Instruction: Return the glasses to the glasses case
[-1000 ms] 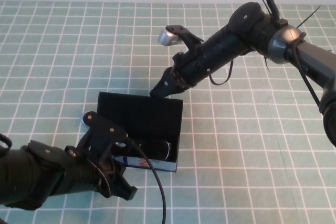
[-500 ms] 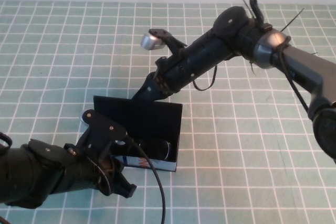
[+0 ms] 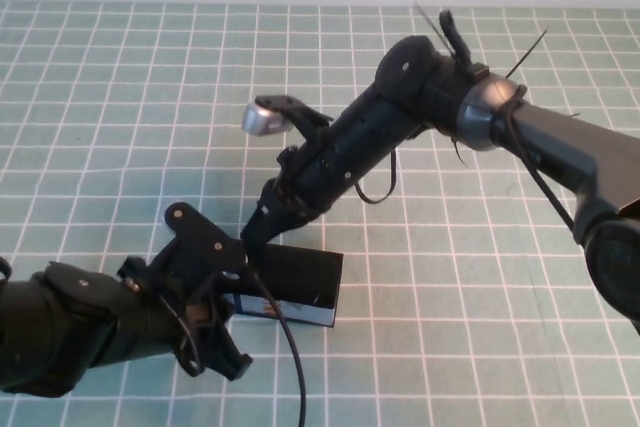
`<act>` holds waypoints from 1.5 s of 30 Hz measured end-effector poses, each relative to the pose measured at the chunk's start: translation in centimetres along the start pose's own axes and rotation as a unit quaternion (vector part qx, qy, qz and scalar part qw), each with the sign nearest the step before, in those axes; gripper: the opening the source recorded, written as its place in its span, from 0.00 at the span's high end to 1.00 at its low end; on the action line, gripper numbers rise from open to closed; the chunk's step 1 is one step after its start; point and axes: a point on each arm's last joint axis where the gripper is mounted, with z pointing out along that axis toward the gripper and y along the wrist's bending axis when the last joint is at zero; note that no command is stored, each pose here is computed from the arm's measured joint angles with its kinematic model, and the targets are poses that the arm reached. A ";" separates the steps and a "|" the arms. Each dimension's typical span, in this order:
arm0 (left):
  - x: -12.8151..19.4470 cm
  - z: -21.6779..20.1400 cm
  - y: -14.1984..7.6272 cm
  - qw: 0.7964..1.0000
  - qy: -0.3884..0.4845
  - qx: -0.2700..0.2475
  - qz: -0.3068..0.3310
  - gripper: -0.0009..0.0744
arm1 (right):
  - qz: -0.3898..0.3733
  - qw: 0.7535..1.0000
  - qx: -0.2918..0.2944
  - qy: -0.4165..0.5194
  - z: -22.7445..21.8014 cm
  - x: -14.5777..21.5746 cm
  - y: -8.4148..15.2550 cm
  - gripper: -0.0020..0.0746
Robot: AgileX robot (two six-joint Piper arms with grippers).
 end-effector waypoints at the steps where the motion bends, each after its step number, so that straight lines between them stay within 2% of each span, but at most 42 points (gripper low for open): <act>1: -0.2 -0.3 0.0 1.000 -0.006 -0.001 0.019 0.99 | 0.004 1.000 -0.001 0.004 0.2 0.3 -0.1 0.99; 6: -1.1 -2.0 -0.3 0.987 -0.043 0.013 0.153 0.99 | 0.009 1.000 -0.001 0.009 0.4 0.6 -0.2 0.99; 10: -2.1 -4.5 -0.5 0.964 -0.088 0.006 0.250 0.99 | 0.001 1.000 -0.002 0.009 0.4 0.6 -0.1 0.99; 14: -3.0 -7.3 -0.1 0.938 -0.130 -0.034 0.318 0.99 | -0.028 0.999 0.019 0.020 -0.3 0.5 0.1 0.99; 17: -3.6 -9.5 0.4 0.925 -0.161 -0.084 0.332 0.99 | -0.063 0.996 0.061 0.031 -2.2 -0.1 0.7 0.99; 22: -4.0 -12.8 1.7 0.915 -0.203 -0.147 0.315 0.99 | -0.098 0.986 0.136 -0.001 -8.6 -1.9 3.2 0.99; 27: -3.2 -15.0 3.6 0.917 -0.212 -0.174 0.290 0.99 | -0.119 0.971 0.198 -0.052 -15.8 -2.4 7.5 0.99; 30: -2.1 -15.7 4.7 0.936 -0.205 -0.151 0.243 0.99 | -0.138 0.960 0.227 -0.085 -19.6 -2.2 10.8 0.99; 34: -0.7 -16.2 5.2 0.967 -0.170 -0.050 0.184 0.99 | -0.170 0.947 0.246 -0.120 -23.1 -1.5 15.4 0.99; 37: -1.1 -17.3 4.7 0.973 -0.131 0.037 0.185 0.99 | -0.195 0.935 0.257 -0.147 -25.4 -0.7 19.0 0.99; 39: -1.5 -18.3 4.6 0.977 -0.092 0.071 0.177 0.99 | -0.204 0.929 0.263 -0.164 -26.7 -0.1 21.0 0.99; 41: -2.2 -19.6 5.0 0.983 -0.051 0.069 0.162 0.99 | -0.208 0.924 0.269 -0.178 -27.7 0.6 22.6 0.99; 45: -3.6 -21.7 6.7 0.997 -0.031 -0.012 0.077 0.99 | -0.187 0.918 0.290 -0.195 -29.3 2.6 25.3 0.99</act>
